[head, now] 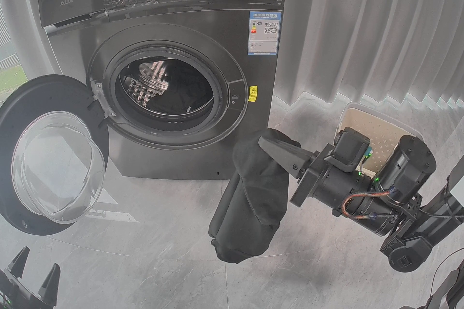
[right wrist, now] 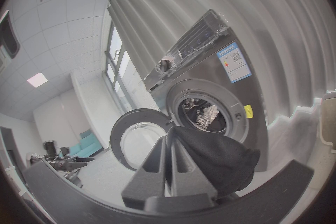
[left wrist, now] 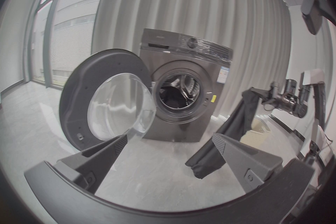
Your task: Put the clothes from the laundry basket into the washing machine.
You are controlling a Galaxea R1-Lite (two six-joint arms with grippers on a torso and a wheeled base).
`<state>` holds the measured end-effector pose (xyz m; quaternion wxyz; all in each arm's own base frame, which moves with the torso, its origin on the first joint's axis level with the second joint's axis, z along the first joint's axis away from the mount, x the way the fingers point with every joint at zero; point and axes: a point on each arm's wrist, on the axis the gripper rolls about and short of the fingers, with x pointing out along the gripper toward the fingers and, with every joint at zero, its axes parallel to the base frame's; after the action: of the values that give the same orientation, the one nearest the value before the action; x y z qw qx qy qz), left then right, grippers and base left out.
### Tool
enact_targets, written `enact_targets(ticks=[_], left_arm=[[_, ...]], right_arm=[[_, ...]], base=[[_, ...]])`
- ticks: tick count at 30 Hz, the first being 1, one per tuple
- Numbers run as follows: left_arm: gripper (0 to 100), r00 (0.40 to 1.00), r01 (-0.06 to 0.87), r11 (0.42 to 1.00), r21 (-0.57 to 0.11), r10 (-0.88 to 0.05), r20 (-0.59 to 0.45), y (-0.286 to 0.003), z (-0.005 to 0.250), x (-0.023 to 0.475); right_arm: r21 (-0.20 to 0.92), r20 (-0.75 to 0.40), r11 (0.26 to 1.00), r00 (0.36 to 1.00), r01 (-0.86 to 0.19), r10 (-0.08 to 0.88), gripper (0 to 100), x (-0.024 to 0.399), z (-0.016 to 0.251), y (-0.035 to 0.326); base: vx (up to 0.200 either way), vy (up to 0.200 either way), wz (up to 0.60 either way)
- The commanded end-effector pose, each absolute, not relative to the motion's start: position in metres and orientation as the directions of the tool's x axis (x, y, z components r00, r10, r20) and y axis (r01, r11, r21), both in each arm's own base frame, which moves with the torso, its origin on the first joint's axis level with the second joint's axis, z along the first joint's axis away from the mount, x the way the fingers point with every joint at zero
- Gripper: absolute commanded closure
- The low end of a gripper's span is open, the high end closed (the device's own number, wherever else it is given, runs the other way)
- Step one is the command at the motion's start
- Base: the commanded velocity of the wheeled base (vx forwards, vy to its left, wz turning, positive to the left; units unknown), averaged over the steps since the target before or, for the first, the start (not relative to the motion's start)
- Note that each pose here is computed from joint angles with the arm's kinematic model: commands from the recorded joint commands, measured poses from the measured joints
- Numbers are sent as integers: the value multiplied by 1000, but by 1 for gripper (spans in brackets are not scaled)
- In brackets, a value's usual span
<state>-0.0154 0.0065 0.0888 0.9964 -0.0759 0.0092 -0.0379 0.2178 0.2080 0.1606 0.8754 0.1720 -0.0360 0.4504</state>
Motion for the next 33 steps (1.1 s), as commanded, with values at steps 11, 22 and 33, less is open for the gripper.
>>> enact_targets(ticks=[11, 22, 33], left_arm=[[0, 945, 327, 942, -69, -327, 17, -7, 194, 20], [0, 858, 496, 863, -102, -504, -96, -43, 200, 89], [0, 759, 597, 788, -151, -616, -212, -90, 179, 134]], right_arm=[[311, 224, 632, 701, -709, 677, 100, 215, 173, 251], [345, 285, 607, 696, -716, 659, 100, 228, 200, 258], [355, 296, 605, 700, -713, 650, 100, 235, 207, 263]], base=[[0, 0, 0], [0, 0, 0], [0, 0, 0]])
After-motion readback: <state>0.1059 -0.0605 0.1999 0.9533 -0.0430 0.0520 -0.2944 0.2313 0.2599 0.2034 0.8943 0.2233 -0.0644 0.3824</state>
